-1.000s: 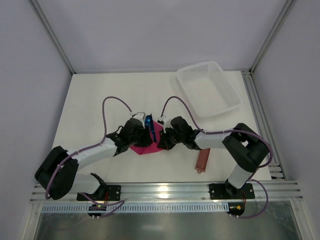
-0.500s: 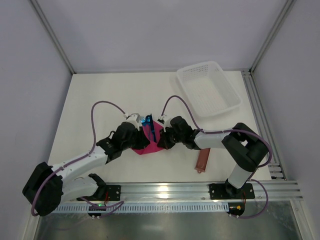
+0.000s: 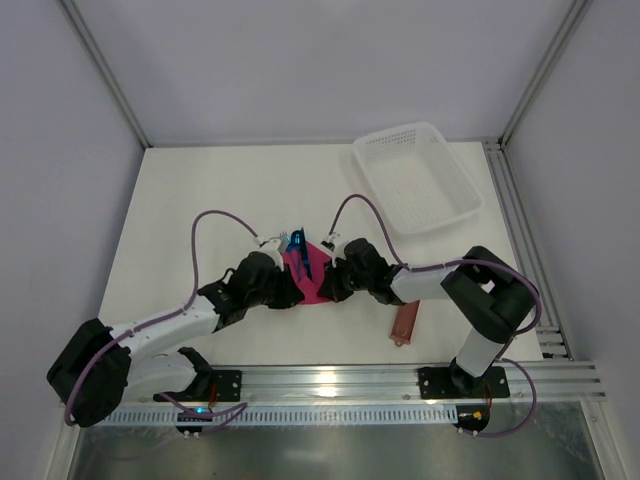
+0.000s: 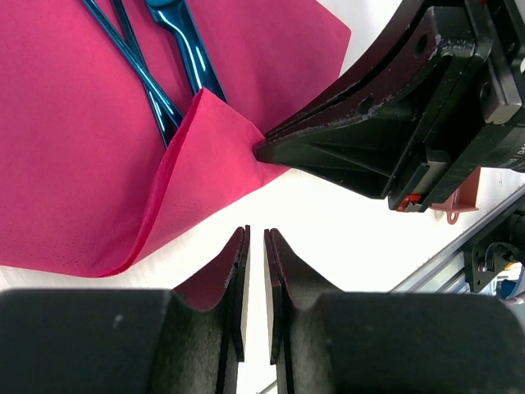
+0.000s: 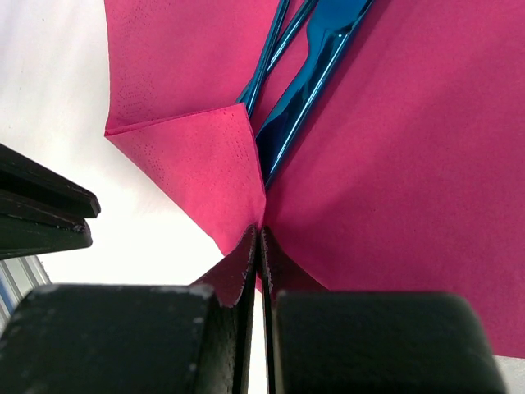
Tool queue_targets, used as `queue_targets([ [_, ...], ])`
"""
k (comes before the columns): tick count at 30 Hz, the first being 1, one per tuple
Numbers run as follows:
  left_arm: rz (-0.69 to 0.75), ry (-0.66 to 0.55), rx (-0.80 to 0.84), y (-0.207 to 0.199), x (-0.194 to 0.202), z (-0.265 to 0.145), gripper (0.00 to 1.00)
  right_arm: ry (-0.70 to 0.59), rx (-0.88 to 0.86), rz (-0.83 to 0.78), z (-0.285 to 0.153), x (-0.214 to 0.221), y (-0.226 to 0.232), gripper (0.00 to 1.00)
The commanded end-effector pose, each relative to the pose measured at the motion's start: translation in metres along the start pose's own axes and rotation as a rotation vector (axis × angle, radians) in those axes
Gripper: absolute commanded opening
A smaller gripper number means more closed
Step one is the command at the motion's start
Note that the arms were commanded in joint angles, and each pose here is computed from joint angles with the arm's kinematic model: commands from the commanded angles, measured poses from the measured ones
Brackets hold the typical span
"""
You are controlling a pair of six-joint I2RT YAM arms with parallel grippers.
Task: Place the utensils on the paper napkin and roll it up
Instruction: Roll the napkin at the center of the board.
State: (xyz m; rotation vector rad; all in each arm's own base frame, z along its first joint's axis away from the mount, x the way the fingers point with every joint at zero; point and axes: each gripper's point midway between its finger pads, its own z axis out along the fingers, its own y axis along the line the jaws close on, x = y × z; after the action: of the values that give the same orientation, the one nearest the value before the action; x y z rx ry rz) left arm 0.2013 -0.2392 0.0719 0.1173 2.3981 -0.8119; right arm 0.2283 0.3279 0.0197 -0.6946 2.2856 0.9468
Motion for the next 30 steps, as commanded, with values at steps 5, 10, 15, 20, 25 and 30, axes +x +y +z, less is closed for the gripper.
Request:
queue_targets([
  [5,-0.004,-0.025,0.006,0.000,0.001,0.008,0.15,-0.077,-0.001,0.000,-0.001,-0.017,0.003,0.04],
  [10,-0.008,-0.046,-0.038,0.007,-0.002,0.012,0.16,-0.078,-0.007,0.002,0.000,-0.020,0.004,0.04],
  [15,-0.018,-0.077,-0.095,0.017,-0.008,0.015,0.16,-0.075,-0.007,0.004,0.000,-0.019,0.004,0.04],
  [20,-0.024,-0.073,-0.130,0.025,-0.005,0.017,0.16,-0.079,0.002,0.006,-0.002,-0.021,0.004,0.04],
  [25,-0.018,-0.072,-0.146,0.032,-0.001,0.020,0.16,-0.081,0.011,0.011,-0.003,-0.021,0.003,0.05],
  [30,-0.012,-0.065,-0.155,0.035,0.002,0.024,0.15,-0.079,0.025,0.020,-0.005,-0.022,0.002,0.08],
])
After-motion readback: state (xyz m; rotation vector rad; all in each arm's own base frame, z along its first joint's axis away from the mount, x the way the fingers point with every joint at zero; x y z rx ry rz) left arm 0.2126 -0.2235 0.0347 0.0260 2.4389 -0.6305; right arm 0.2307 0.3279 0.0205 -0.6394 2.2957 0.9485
